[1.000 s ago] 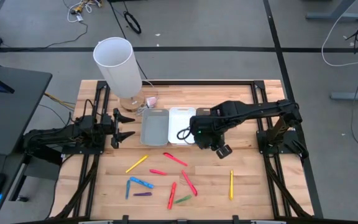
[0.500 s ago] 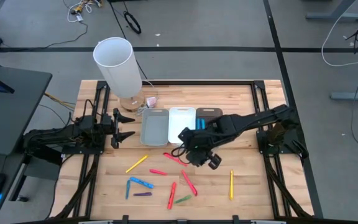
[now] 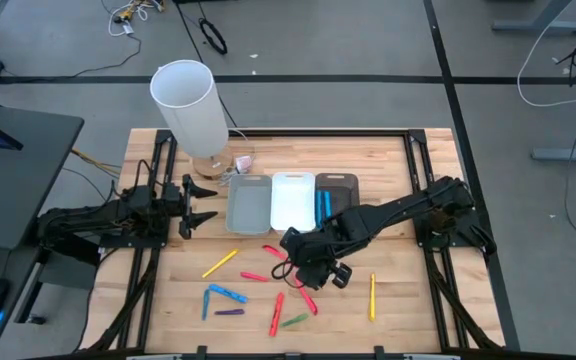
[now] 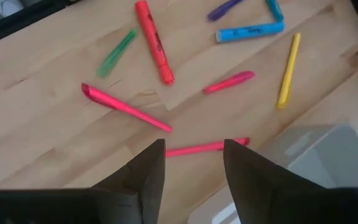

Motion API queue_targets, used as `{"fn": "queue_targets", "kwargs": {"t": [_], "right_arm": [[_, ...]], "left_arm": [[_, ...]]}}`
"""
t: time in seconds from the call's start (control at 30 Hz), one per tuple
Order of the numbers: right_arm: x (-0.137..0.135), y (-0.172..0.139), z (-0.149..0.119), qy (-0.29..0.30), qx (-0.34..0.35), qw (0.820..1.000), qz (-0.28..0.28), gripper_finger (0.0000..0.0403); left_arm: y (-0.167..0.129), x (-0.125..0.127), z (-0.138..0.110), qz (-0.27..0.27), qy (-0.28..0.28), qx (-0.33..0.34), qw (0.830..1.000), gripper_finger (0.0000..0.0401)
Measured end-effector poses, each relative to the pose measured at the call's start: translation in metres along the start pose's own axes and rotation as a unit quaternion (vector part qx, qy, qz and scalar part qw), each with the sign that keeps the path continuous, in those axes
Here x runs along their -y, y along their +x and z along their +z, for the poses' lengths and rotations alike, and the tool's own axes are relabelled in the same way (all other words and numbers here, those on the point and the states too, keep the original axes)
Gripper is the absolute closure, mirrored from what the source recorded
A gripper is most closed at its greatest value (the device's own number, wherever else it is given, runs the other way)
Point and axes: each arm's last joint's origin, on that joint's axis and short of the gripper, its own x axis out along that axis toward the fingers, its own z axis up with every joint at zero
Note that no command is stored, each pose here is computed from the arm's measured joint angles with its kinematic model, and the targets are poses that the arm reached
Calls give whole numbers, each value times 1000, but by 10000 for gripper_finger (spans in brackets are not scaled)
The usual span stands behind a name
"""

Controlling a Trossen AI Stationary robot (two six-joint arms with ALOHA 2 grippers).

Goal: Pick & Place Markers
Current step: Put the orange marker pen into the black bin

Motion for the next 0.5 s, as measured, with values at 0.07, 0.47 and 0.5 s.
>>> {"fn": "queue_targets", "kwargs": {"t": [0.07, 0.47, 0.5], "right_arm": [[0, 0, 1, -11, 3, 1000, -2, 238], [-1, 0, 1, 10, 3, 1000, -1, 238], [-1, 0, 1, 17, 3, 1000, -1, 238]], "left_arm": [[0, 0, 0, 0, 0, 0, 1000, 98], [0, 0, 0, 0, 0, 0, 1000, 98], [0, 0, 0, 0, 0, 0, 1000, 98]]}}
